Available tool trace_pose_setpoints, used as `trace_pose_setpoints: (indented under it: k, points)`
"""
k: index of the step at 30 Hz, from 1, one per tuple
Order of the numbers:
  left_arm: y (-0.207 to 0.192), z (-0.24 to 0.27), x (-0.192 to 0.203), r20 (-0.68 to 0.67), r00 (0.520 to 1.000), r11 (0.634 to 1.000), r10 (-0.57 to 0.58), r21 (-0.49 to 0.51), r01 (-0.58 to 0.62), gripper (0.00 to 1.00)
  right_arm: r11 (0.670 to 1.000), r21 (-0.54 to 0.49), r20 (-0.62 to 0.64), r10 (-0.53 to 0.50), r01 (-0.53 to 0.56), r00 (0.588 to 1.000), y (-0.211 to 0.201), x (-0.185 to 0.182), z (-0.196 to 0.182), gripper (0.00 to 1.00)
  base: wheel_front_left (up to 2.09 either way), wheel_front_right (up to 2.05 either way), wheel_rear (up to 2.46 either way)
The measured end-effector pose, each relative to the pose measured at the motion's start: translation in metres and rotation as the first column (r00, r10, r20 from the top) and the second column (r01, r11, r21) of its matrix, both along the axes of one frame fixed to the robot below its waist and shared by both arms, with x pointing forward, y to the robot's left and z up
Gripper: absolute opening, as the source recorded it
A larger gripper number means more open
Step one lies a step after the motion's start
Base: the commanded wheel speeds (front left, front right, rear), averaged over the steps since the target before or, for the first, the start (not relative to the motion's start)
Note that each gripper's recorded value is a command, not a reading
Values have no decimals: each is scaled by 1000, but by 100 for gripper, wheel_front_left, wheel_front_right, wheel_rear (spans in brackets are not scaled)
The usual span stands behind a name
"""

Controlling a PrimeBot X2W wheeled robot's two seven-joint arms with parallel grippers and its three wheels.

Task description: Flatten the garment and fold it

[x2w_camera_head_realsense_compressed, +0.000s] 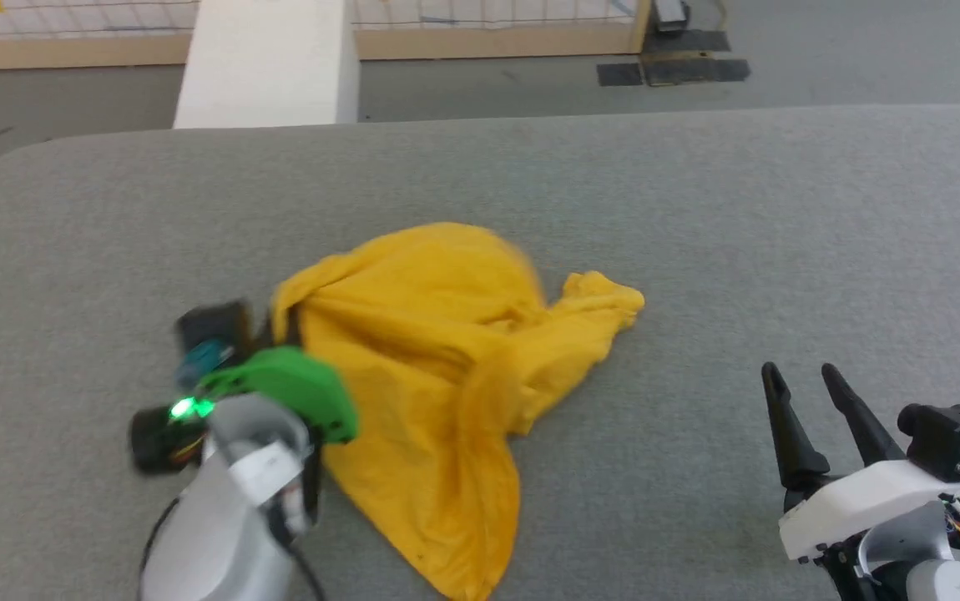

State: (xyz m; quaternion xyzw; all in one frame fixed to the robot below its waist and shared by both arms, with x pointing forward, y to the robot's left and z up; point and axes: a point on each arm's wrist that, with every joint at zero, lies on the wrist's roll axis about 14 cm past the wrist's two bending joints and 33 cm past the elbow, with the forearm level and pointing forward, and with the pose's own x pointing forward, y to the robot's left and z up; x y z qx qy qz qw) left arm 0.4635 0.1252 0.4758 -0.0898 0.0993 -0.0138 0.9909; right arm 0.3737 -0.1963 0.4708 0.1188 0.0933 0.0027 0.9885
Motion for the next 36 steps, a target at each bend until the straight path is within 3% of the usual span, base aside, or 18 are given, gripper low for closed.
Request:
trace_pose_setpoints:
  k: [6, 8, 10, 11, 14, 17, 21, 26, 31, 36]
  points:
    - [66, -17, -40, -40, 980, 981, 195, 5, -195, 0, 998, -1, 7, 55, -55, 998, 17, 11, 3, 100, 0, 0, 0]
    - [77, -34, -61, -123, 966, 973, 229, 3, -231, 0, 997, 0, 2, 78, -78, 997, 24, 14, 2, 100, 0, 0, 0]
    - [75, -59, -83, -258, 942, 973, 213, -29, -228, 43, 995, 2, -6, 101, -101, 995, 32, 17, 1, 100, 0, 0, 0]
    - [72, -72, -96, -325, 926, 975, 193, -42, -219, 100, 993, 2, -12, 115, -115, 993, 36, 19, 0, 100, 0, 0, 0]
    - [70, -80, -114, -371, 912, 975, 177, -61, -214, 100, 988, -4, -25, 155, -155, 988, 48, 23, -2, 100, 0, 0, 0]
    - [91, -50, -105, -203, 943, 957, 263, -66, -281, 100, 980, -8, -30, 198, -199, 980, 63, 27, -2, 100, 0, 0, 0]
    - [111, -16, -101, 17, 942, 941, 336, -47, -335, 100, 963, -20, 7, 271, -270, 963, 90, 45, 12, 100, 0, 0, 0]
    - [117, -1, -92, 115, 928, 935, 355, -50, -352, 100, 936, -41, -8, 349, -349, 937, 120, 75, 16, 100, 0, 0, 0]
    - [114, 2, -86, 133, 924, 934, 358, -49, -354, 100, 909, -42, -194, 400, -416, 895, 140, 96, -22, 100, 0, 0, 0]
    - [117, -5, -87, 121, 924, 931, 364, -40, -362, 100, 876, 9, -421, 441, -483, 792, 157, 95, -71, 100, 0, 0, 0]
